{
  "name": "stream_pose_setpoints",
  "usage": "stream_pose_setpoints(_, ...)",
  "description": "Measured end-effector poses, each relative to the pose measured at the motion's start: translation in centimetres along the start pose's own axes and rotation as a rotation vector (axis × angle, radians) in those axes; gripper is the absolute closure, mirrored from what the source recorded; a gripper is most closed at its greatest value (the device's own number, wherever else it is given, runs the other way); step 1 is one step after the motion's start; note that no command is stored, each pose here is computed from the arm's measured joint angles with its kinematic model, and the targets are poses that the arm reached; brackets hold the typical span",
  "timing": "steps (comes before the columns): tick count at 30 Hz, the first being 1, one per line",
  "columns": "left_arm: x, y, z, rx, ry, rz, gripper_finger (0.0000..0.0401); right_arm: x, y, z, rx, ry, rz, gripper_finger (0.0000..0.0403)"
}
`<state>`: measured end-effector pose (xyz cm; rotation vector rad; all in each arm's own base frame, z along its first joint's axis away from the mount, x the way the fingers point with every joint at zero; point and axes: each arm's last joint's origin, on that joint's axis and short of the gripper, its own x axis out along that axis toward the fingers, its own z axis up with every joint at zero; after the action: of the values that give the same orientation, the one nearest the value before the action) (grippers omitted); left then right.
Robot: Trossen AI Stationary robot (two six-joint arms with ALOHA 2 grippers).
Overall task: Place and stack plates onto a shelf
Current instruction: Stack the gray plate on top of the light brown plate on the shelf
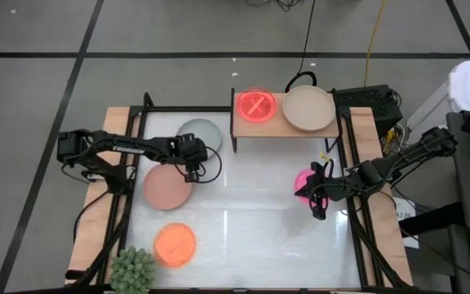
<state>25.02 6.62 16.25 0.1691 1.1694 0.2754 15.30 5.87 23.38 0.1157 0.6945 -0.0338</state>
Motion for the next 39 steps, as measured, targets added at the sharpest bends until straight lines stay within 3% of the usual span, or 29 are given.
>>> stream_pose_setpoints(11,0.4,0.0,-0.5,0.005,-0.005,0.024,0.0262,0.0,0.0,0.0,0.0,0.0,0.0,0.0392)
stream_pose_setpoints(20,2.6,0.5,-1.1,-0.009,0.082,0.012,0.0305,0.0,0.0,0.0,0.0,-0.001,0.0,0.0392)
stream_pose_setpoints(29,3.1,-0.2,-0.9,0.044,0.094,0.071,0.031,0.0,0.0,0.1,-0.017,-0.005,0.002,0.0392)
stream_pose_setpoints(36,2.5,-1.3,-0.6,0.1,0.074,0.095,0.0386,0.0,0.0,0.1,-0.015,-0.005,0.002,0.0392)
stream_pose_setpoints(39,2.4,-1.7,-0.5,0.116,0.078,0.112,0.0388,0.0,0.0,0.1,-0.014,-0.005,0.002,0.0392)
